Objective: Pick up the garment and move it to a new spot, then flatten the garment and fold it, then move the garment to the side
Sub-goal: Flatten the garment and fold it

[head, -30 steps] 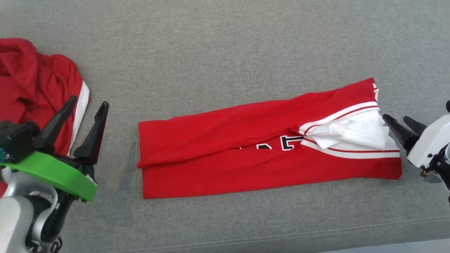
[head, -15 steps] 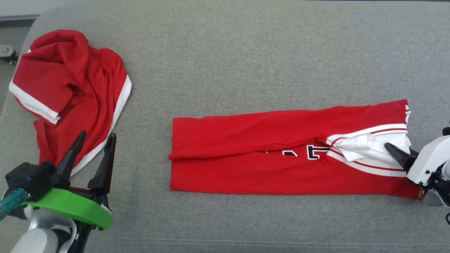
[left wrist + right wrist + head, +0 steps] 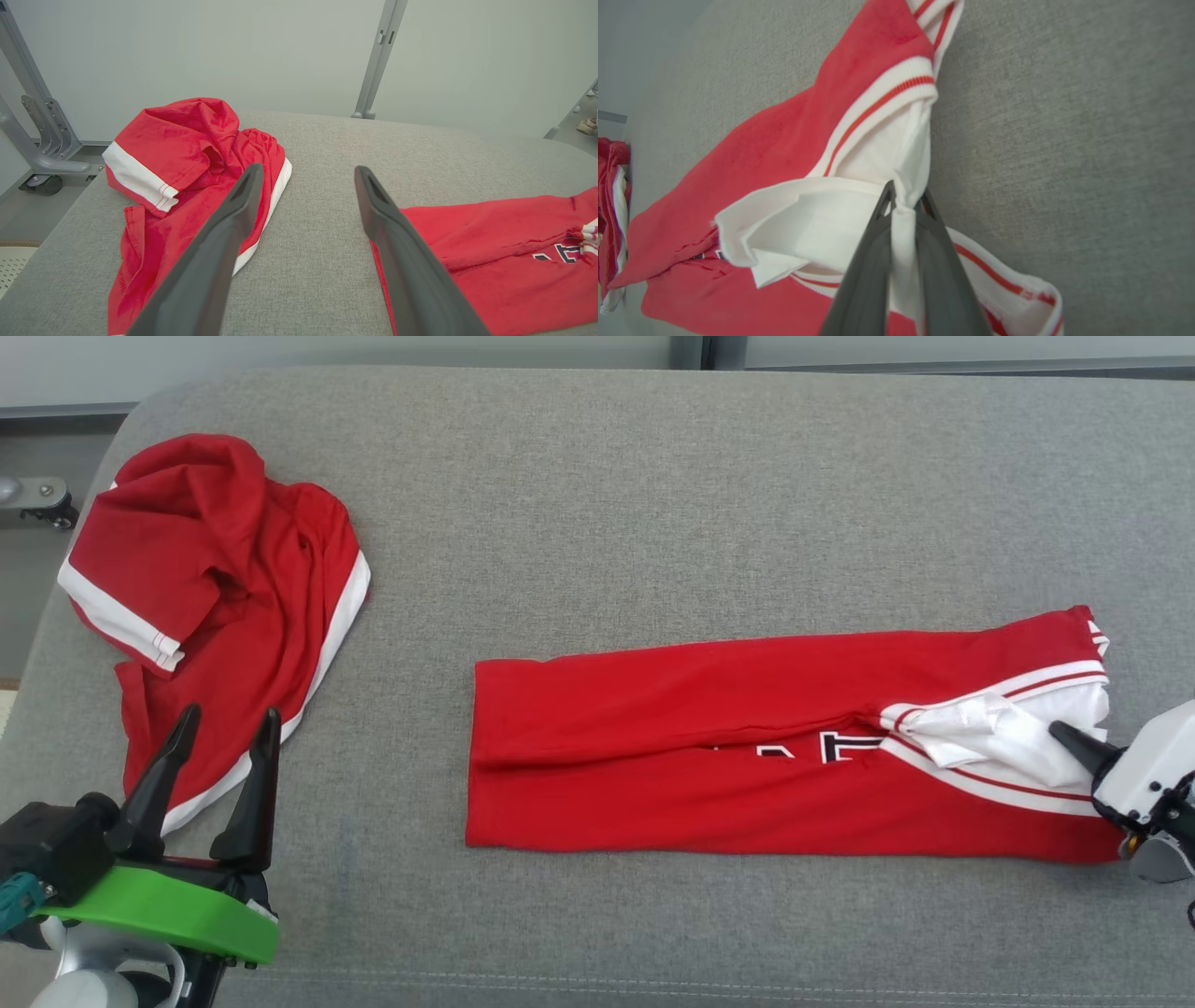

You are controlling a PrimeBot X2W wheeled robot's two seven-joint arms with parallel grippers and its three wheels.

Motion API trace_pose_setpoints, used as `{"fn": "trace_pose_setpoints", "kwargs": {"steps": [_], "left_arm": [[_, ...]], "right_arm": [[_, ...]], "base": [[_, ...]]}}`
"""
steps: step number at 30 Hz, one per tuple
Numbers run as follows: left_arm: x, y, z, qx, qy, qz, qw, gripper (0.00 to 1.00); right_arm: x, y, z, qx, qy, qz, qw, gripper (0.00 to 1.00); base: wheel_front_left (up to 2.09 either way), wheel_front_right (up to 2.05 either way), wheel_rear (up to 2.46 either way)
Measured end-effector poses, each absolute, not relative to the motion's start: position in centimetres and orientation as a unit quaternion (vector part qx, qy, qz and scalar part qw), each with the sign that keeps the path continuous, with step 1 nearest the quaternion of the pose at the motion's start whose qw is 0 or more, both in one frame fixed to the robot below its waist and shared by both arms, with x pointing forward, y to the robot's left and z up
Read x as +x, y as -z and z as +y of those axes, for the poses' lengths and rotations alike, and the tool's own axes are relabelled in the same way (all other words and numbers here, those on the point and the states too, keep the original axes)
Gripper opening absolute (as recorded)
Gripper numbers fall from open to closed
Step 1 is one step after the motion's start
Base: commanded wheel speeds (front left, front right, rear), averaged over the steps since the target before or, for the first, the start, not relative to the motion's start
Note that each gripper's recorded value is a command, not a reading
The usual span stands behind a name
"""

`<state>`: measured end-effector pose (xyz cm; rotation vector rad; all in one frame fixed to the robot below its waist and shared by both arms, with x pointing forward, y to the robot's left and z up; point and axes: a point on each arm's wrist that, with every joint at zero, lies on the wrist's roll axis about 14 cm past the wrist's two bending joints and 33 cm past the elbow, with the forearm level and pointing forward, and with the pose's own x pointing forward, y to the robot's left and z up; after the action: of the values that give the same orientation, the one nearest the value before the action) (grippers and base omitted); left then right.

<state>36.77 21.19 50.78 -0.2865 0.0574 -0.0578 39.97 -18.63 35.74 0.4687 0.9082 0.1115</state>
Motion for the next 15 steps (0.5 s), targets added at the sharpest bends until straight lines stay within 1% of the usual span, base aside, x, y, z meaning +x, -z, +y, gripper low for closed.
{"fn": "trace_pose_setpoints", "kwargs": {"steps": [4, 5, 9, 10, 12, 15], "left_arm": [[36.8, -50.8, 21.1, -0.144, 0.030, 0.027, 0.989, 1.00], [36.9, -50.9, 20.9, -0.145, 0.033, 0.026, 0.989, 1.00], [36.9, -51.1, 20.7, -0.146, 0.037, 0.024, 0.988, 1.00], [36.9, -51.1, 20.6, -0.147, 0.038, 0.022, 0.988, 1.00], [36.9, -51.2, 20.5, -0.147, 0.040, 0.022, 0.988, 1.00], [36.8, -51.4, 20.4, -0.148, 0.042, 0.018, 0.988, 1.00]], "right_arm": [[40.4, -36.6, -21.7, 0.223, -0.022, 0.420, 0.879, 0.00], [40.9, -37.4, -24.0, 0.216, -0.001, 0.409, 0.887, 0.00], [41.8, -39.2, -27.1, 0.201, 0.023, 0.383, 0.901, 0.00], [42.1, -39.8, -27.0, 0.201, 0.016, 0.376, 0.905, 0.00], [43.0, -41.2, -25.1, 0.204, -0.025, 0.361, 0.910, 0.00], [43.6, -43.4, -19.8, 0.202, -0.123, 0.345, 0.908, 0.00]], "base": [[0.00, 0.00, 0.00], [0.00, 0.00, 0.00], [0.00, 0.00, 0.00], [0.00, 0.00, 0.00], [0.00, 0.00, 0.00], [0.00, 0.00, 0.00]]}}
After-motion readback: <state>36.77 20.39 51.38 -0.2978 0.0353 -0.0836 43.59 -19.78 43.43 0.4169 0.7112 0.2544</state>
